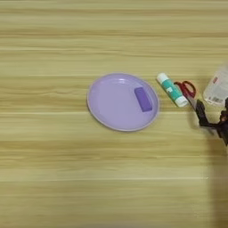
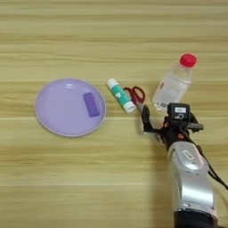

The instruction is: Move the objects on the table

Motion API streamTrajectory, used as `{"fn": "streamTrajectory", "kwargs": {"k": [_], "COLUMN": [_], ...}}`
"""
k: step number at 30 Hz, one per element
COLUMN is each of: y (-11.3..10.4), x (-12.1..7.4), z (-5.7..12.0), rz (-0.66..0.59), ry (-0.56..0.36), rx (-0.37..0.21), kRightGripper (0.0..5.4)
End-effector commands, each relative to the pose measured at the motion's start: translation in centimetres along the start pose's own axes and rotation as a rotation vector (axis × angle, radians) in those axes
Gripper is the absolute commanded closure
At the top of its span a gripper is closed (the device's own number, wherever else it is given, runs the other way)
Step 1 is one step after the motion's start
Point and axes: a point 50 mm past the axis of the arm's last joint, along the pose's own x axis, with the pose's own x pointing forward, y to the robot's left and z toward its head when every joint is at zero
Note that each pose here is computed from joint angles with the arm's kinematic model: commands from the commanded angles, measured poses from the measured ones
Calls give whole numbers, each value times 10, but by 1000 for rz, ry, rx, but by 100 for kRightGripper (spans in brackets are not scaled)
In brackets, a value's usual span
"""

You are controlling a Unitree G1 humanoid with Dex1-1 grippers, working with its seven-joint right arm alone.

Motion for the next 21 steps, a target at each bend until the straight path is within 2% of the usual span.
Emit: {"fn": "streamTrajectory", "kwargs": {"k": [1,11,21], "y": [2,14,28], "x": [0,-10,-7], "z": [30,35,34], "rz": [23,106,161], "ry": [-108,-103,-110], "rx": [-55,-88,-198], "kRightGripper": [3,3,3]}}
